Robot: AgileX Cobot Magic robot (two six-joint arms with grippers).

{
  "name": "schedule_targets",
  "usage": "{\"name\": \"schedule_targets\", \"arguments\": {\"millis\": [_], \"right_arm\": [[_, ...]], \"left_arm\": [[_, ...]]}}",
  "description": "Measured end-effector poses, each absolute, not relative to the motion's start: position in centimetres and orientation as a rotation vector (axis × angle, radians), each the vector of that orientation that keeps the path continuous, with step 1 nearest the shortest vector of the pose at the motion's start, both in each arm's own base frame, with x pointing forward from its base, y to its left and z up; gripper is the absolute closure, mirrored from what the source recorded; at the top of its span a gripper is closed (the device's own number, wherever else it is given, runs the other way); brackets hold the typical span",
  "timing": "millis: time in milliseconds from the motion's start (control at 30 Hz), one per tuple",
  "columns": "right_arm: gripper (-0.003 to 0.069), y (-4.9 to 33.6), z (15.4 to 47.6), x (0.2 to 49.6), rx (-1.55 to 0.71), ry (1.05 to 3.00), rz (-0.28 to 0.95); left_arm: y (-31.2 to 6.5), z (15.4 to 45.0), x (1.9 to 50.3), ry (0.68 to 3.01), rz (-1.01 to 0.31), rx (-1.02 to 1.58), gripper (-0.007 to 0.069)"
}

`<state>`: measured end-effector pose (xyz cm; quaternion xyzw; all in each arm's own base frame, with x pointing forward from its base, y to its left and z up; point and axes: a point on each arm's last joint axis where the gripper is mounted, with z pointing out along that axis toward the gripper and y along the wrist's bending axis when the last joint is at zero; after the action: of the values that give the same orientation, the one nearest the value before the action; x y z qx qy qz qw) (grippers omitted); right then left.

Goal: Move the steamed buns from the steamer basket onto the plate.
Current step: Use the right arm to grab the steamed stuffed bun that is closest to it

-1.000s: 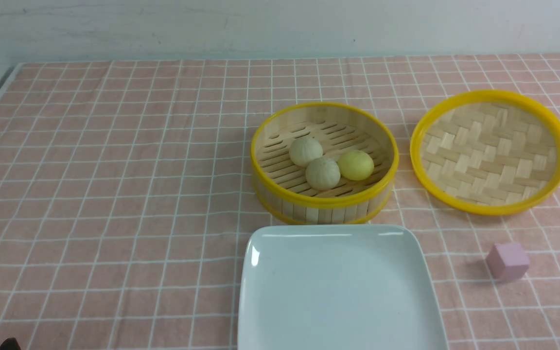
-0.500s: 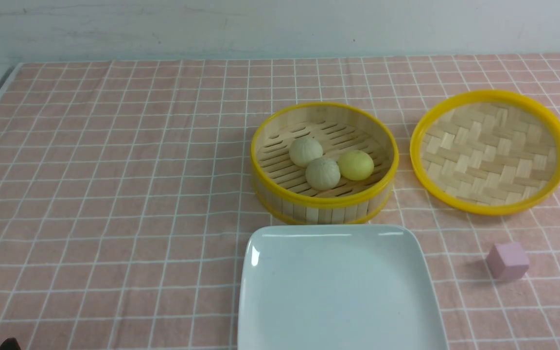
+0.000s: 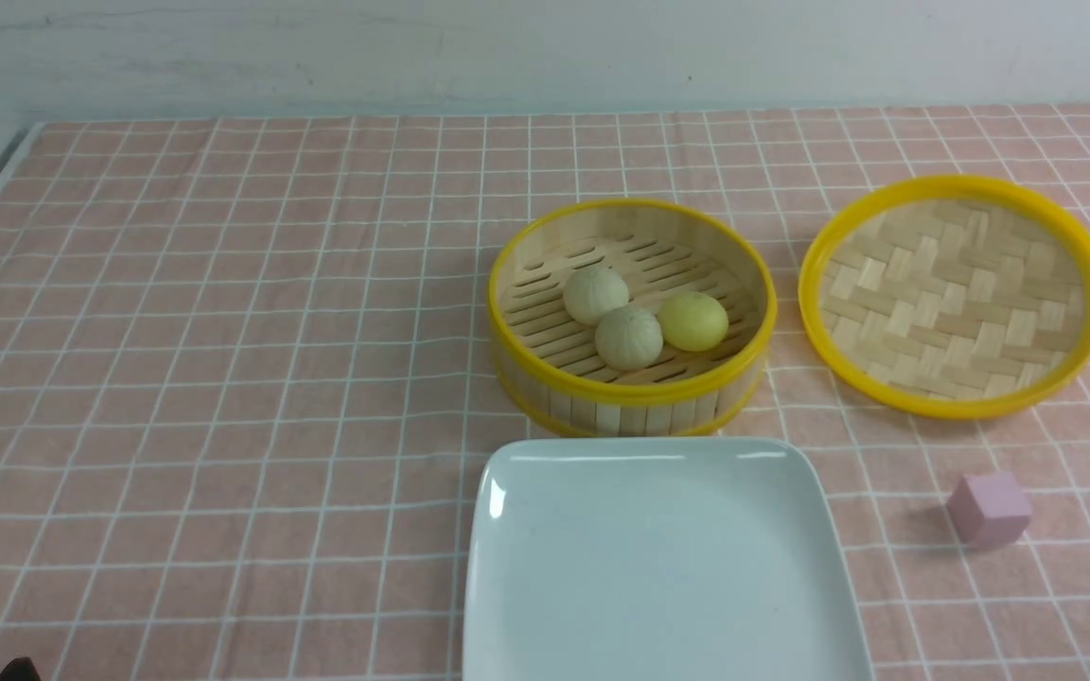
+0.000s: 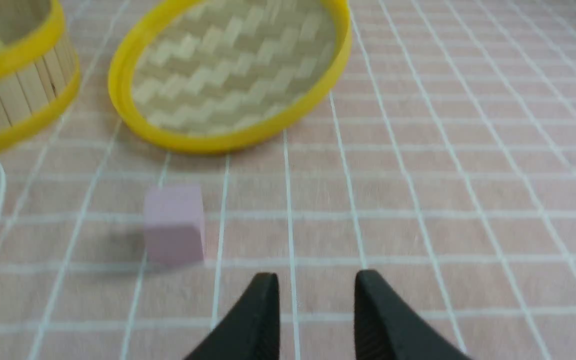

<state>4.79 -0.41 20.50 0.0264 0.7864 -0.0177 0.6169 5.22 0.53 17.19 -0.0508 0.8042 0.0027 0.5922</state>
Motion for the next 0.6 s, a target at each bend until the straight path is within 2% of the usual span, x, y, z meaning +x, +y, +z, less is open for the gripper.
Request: {"name": "schedule_targets", "arguments": {"millis": [167, 200, 233, 433, 600], "right_arm": [[0.0419, -0.3, 28.9, 2.3, 0.090, 1.583, 0.002], [0.0419, -0.3, 29.1, 2.1, 0.093, 1.586, 0.006], [0.0419, -0.2, 31.6, 0.6, 0.102, 1.550, 0.022], [0.0419, 0.1, 36.2, -4.6, 0.114, 1.571, 0.050], [0.0419, 0.5, 37.8, -6.8, 0.104, 1.522, 0.095]], "left_arm": [[0.5, 17.2, 5.2, 1.870, 0.006, -0.118, 0.0113], [0.5, 17.2, 5.2, 1.870, 0.006, -0.118, 0.0113], [0.5, 17.2, 5.2, 1.870, 0.006, -0.118, 0.0113], [0.5, 17.2, 5.2, 1.870, 0.006, -0.118, 0.0113], [0.5, 17.2, 5.2, 1.870, 0.006, -0.118, 0.0113]]}}
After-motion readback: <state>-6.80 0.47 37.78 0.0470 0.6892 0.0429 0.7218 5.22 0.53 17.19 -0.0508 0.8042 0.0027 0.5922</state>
